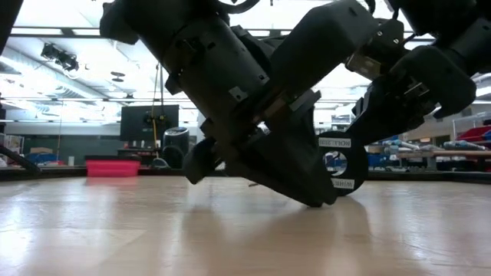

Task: Coil cords
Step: Coil the red wire onto the spool

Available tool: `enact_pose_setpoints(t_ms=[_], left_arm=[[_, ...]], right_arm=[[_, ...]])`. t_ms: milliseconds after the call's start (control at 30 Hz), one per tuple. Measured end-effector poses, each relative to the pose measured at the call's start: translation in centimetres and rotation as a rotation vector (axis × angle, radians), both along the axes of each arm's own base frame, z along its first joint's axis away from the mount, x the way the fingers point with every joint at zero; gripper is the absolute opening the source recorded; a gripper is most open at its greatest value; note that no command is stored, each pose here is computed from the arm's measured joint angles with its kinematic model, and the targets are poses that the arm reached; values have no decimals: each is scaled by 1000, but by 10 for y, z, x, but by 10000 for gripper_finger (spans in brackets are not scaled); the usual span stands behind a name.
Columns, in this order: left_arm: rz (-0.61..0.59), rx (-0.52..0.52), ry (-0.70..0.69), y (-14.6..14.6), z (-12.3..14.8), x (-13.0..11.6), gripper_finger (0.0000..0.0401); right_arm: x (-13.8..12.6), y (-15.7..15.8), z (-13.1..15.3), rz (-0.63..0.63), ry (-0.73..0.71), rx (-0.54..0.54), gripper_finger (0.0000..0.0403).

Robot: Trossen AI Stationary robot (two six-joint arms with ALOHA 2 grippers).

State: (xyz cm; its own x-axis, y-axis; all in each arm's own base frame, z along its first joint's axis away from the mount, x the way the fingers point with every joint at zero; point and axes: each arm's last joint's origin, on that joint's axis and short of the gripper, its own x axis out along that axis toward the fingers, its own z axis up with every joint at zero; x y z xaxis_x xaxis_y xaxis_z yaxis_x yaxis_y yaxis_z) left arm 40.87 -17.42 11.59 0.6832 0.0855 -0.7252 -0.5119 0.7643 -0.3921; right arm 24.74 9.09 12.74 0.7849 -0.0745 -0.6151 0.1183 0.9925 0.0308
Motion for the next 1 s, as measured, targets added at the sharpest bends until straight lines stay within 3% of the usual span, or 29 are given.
enact_pose_setpoints(t_ms=[467,733,867,1000], left_arm=[[31,202,129,3,12,-23,66],[25,224,140,2,19,-29,66],[-59,298,171,2,19,-29,66],[-297,484,219,-1,19,-31,66]], right_arm=[[-2,-1,0,6,11,1,3],[-2,-1,0,5,11,2,3],[-2,-1,0,4,10,2,3],[-2,-1,0,4,8,3,3]])
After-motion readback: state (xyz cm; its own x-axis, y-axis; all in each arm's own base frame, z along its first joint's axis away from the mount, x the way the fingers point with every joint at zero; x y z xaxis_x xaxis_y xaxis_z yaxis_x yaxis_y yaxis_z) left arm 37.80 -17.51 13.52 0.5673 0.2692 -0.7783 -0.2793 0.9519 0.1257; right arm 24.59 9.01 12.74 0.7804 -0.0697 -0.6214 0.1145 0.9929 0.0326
